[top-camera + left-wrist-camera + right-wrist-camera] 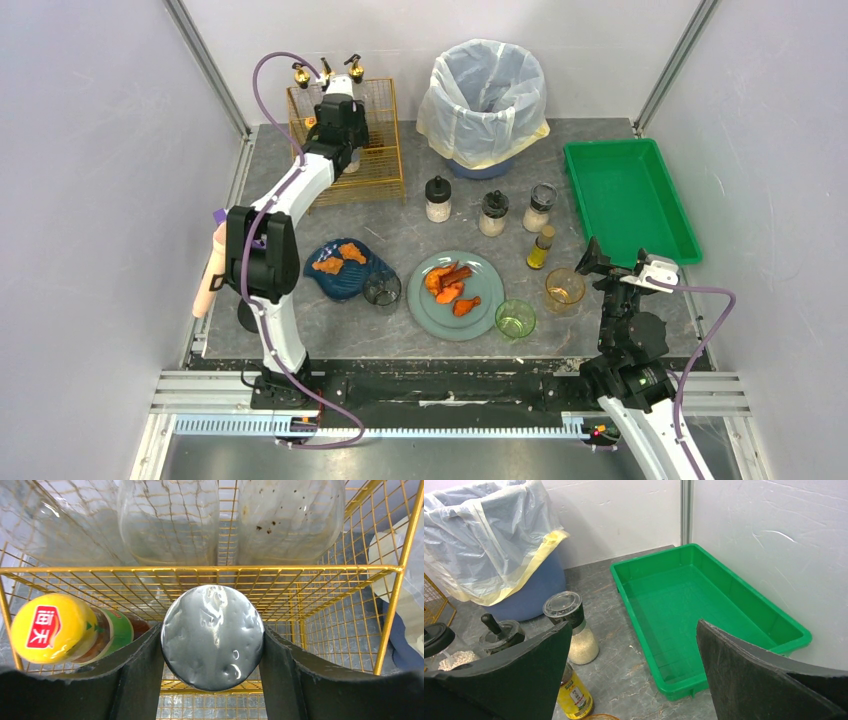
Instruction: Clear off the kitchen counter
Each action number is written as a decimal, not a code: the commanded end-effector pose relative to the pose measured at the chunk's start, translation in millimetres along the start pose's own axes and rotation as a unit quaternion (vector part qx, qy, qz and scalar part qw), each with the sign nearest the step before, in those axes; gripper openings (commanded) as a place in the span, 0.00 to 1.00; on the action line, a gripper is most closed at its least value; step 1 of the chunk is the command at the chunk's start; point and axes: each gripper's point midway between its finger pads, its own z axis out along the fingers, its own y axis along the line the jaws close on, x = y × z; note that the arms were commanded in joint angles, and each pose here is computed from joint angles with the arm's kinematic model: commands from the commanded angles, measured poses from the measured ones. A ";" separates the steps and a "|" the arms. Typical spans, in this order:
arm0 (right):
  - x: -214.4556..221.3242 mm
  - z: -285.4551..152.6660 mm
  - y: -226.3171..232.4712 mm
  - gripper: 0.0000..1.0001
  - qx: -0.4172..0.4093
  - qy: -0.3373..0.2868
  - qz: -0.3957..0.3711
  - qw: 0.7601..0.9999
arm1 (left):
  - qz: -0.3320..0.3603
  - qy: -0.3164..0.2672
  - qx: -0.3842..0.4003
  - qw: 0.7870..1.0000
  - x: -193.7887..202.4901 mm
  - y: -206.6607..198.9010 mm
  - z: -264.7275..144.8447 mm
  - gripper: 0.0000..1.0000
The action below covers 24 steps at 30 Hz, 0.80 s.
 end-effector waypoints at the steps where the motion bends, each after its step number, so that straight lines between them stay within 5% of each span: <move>1: -46.6 -14.0 -9.5 0.98 -0.002 -0.085 0.057 0.995 | -0.027 -0.047 0.010 0.998 -31.5 -4.6 0.3 0.39; 5: -46.5 -14.1 -9.6 0.98 -0.001 -0.085 0.058 0.995 | -0.028 -0.037 0.006 0.999 -28.1 -2.7 -1.6 0.58; 14: -48.0 -14.8 -7.7 0.98 -0.007 -0.084 0.061 0.995 | -0.053 -0.033 0.021 0.998 -38.4 -4.3 -23.4 0.83; 24: -49.8 -15.6 -5.2 0.98 -0.015 -0.083 0.066 0.994 | -0.112 -0.047 0.094 0.988 -63.9 -28.8 -78.5 0.91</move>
